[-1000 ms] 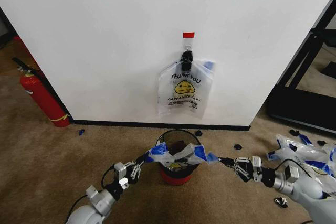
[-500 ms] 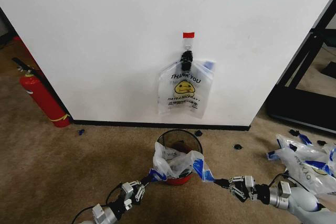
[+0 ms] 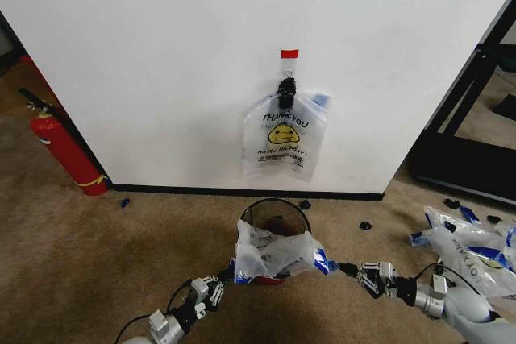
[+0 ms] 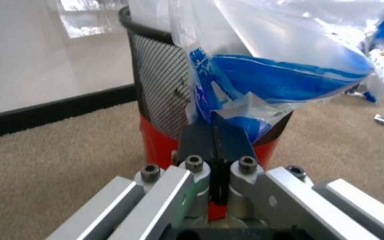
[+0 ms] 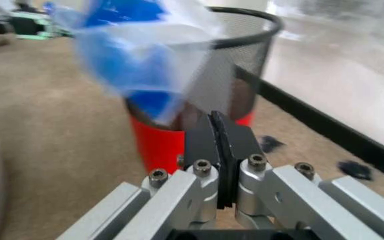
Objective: Pick up the garbage bag from the wall and place it over the trash bin.
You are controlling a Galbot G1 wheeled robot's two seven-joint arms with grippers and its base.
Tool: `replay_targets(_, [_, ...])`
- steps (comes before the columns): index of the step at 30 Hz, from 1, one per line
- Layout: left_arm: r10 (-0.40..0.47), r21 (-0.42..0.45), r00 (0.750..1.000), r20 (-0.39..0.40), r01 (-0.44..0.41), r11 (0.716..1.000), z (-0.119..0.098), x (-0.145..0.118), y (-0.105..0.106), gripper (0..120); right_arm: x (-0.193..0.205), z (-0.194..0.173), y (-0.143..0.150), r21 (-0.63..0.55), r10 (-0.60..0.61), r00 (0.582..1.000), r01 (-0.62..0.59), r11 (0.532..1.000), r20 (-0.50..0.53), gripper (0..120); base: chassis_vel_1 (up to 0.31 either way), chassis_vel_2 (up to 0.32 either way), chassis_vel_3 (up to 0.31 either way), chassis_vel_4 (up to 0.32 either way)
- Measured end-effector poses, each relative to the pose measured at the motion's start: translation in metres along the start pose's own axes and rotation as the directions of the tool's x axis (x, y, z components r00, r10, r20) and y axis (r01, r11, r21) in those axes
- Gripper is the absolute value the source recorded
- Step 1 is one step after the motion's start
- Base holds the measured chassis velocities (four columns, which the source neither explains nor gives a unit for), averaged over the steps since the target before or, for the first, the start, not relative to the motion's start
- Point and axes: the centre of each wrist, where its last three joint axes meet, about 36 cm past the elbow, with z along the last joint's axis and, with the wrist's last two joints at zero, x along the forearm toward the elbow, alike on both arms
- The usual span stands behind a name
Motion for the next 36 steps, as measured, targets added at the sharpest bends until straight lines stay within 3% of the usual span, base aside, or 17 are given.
replay_targets(8, [-0.020, 0.001, 1.000, -0.021, 0.020, 1.000, 0.006, -0.007, 0.002, 0, -0.015, 0.017, 0.008, -0.010, 0.138, 0.990, -0.138, 0.990, -0.005, 0, 0.000, 0.000, 0.000, 0.000])
replay_targets(12, [-0.016, 0.011, 1.000, -0.014, 0.016, 1.000, 0.004, -0.010, -0.002, 0, -0.018, 0.018, 0.010, -0.017, 0.146, 0.989, -0.146, 0.989, 0.002, 0, 0.000, 0.000, 0.000, 0.000])
replay_targets(19, [-0.002, 0.026, 1.000, 0.004, 0.002, 1.000, -0.003, -0.015, -0.011, 0, 0.001, -0.004, -0.005, -0.057, -0.087, 0.996, 0.088, 0.994, 0.019, 0, 0.000, 0.000, 0.000, 0.000])
replay_targets(23, [-0.003, 0.029, 1.000, 0.004, 0.002, 1.000, -0.003, -0.015, -0.012, 0, 0.005, -0.009, -0.007, -0.039, -0.124, 0.992, 0.124, 0.991, 0.024, 0, 0.000, 0.000, 0.000, 0.000])
replay_targets(26, [-0.003, 0.031, 1.000, 0.003, 0.003, 1.000, -0.002, -0.014, -0.013, 0, 0.003, -0.022, -0.010, 0.017, -0.168, 0.985, 0.167, 0.986, 0.050, 16, 0.000, 0.000, 0.000, 0.000])
replay_targets(32, [-0.004, 0.030, 1.000, -0.001, 0.005, 1.000, -0.003, -0.014, -0.011, 0, -0.002, -0.032, -0.015, 0.073, -0.200, 0.978, 0.195, 0.978, 0.058, 34, 0.000, 0.000, 0.000, 0.000])
replay_targets(36, [-0.002, 0.033, 1.000, -0.001, 0.002, 0.999, -0.003, -0.016, -0.011, 0, -0.014, -0.025, -0.011, 0.081, -0.202, 0.978, 0.198, 0.977, 0.051, 52, 0.000, 0.000, 0.000, 0.000])
